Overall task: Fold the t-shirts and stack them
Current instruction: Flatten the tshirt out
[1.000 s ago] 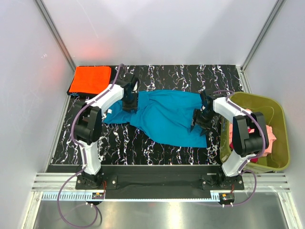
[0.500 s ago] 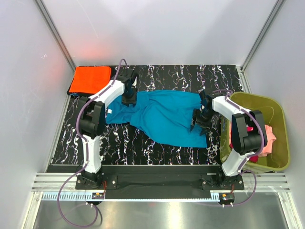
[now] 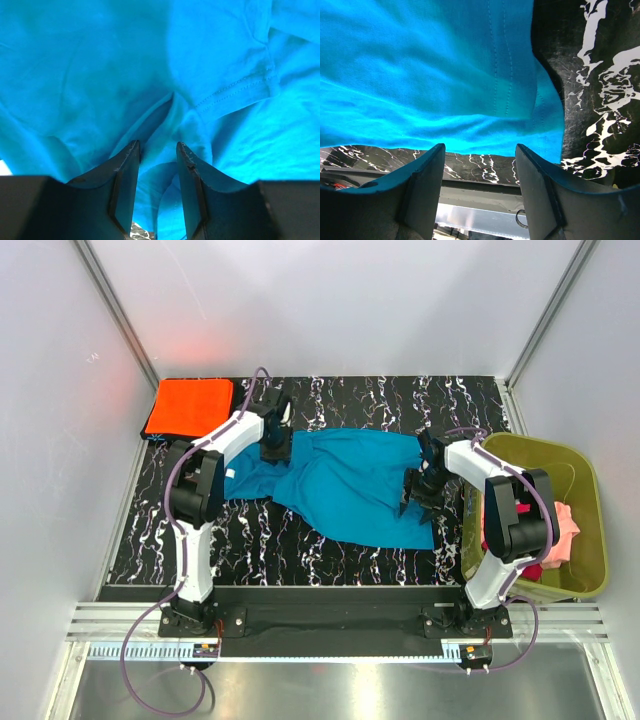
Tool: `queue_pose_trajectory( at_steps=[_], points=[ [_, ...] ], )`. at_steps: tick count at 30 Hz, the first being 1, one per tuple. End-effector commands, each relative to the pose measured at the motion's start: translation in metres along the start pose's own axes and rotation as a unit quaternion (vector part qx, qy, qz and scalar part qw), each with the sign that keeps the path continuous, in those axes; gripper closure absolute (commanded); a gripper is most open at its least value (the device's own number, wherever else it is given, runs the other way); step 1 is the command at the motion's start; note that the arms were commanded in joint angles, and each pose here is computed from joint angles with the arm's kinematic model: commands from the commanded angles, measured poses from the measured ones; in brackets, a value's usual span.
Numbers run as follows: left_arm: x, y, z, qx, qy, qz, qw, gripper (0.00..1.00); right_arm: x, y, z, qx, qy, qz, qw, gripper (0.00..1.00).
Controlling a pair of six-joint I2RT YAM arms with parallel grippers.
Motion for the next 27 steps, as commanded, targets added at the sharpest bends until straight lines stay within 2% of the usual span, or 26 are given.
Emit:
queue_pose_trajectory(
  at_steps=[1,5,8,15,16,17,23,27],
  points=[
    [-0.015,-0.016,0.012,0.005,-0.034,-0.041,0.999,0.6,-0.006,0.006,0.004,-0.008,-0.004,0.014,1.0,0.35],
    [-0.011,-0.02,0.009,0.004,-0.025,-0.045,0.999,0.62,-0.006,0.006,0.004,-0.008,-0.005,0.015,1.0,0.35],
    [-0.006,-0.017,0.005,-0.003,-0.017,-0.036,0.999,0.68,-0.007,0.005,0.002,-0.008,-0.006,0.015,1.0,0.35],
    [-0.008,-0.007,0.01,-0.01,-0.028,-0.004,1.0,0.89,-0.007,0.002,-0.002,-0.003,-0.003,0.009,1.0,0.35],
    [-0.009,-0.003,0.012,-0.011,-0.031,0.009,0.999,0.97,-0.008,0.001,-0.003,-0.001,-0.004,0.007,1.0,0.35],
    [-0.011,-0.001,0.014,-0.013,-0.034,0.015,0.999,1.0,-0.007,0.0,-0.004,0.001,-0.002,0.005,1.0,0.35],
    [-0.043,0.017,0.01,-0.015,-0.047,0.063,0.997,1.0,-0.007,-0.013,-0.015,0.021,-0.001,-0.025,0.999,0.36],
    [-0.062,0.023,-0.008,-0.024,-0.035,0.071,0.997,1.0,-0.012,-0.02,-0.021,0.036,-0.016,-0.04,0.998,0.43]
  ],
)
Point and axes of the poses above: each gripper's point midway between its finger pads, its own x axis out along the fingers, its own y axis along the line the jaws close on, z = x × y, the point moved 1 cm from there along -x, back along the fingers, and after that the axes turned 1 degree about -x, right-handed, at the moved point
